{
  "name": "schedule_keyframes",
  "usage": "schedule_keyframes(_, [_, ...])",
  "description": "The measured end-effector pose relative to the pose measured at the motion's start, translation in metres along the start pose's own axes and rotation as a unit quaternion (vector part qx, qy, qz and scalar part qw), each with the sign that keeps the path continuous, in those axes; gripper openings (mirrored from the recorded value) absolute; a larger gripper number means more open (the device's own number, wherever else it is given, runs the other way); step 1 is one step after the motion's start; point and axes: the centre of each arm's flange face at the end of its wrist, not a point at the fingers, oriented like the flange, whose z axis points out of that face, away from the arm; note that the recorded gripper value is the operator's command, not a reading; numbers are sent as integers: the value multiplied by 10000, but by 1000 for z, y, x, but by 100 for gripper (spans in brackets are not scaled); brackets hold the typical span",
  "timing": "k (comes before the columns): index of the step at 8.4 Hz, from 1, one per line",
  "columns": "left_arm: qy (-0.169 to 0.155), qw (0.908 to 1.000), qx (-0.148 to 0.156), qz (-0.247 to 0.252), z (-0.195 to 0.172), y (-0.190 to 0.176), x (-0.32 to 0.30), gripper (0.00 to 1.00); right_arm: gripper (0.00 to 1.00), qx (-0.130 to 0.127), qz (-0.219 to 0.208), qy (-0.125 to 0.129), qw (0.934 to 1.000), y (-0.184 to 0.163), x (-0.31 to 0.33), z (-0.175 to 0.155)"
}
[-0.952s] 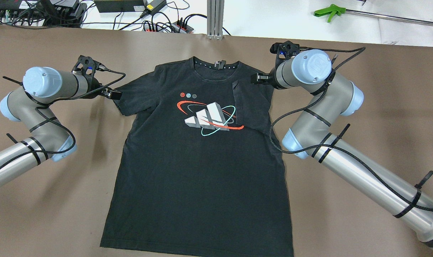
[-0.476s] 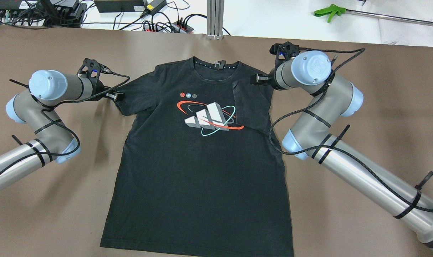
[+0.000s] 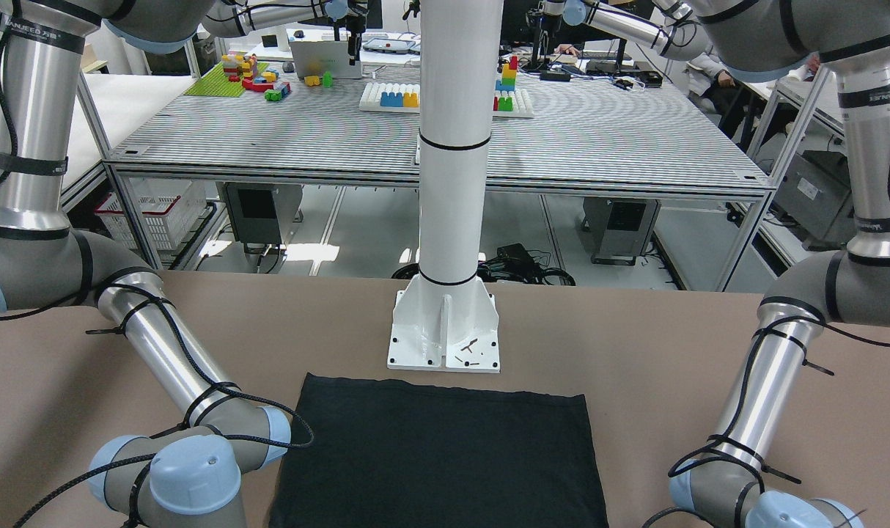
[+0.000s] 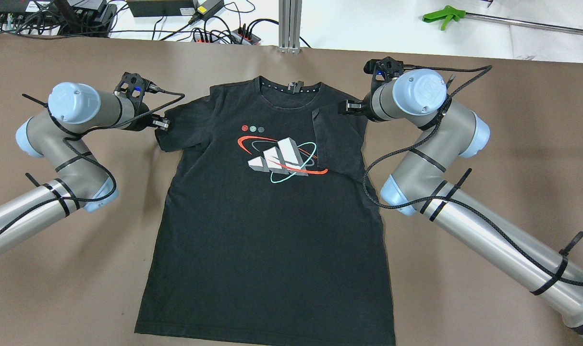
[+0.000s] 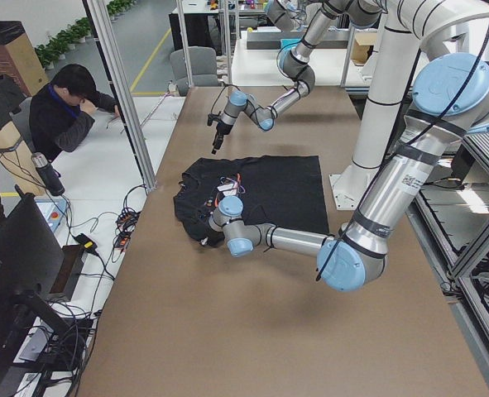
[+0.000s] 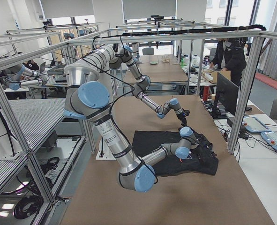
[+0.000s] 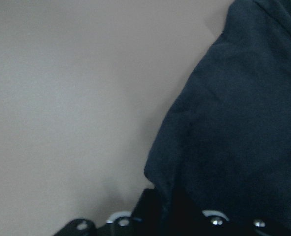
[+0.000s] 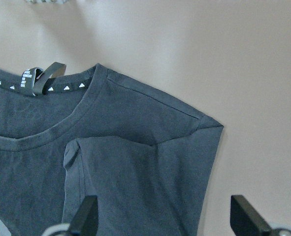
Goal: Fold clothes
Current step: 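Grasp the sleeve near the left gripper and fold it inward over the shirt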
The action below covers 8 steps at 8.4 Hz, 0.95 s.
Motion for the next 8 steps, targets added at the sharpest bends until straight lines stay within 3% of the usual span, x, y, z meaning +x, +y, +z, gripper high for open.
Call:
schedule_keyframes(4, [-72,9977,-274,-610,-72,-69,91,0,94,2,0,5,10000,0,1,0])
schedule_keyframes(6, [-62,9941,-299,-1040,-88,-97,164,0,94,-4,-7,14,10000,1,2,1])
schedule_keyframes(7, [-93,9924,-257,-1198,-80,-107,202,27,94,-7,-11,27,10000,2,4,2])
schedule_keyframes(8, [-196,9905,-194,-1346,-61,-116,242,94,94,-13,-13,41,10000,2,5,3])
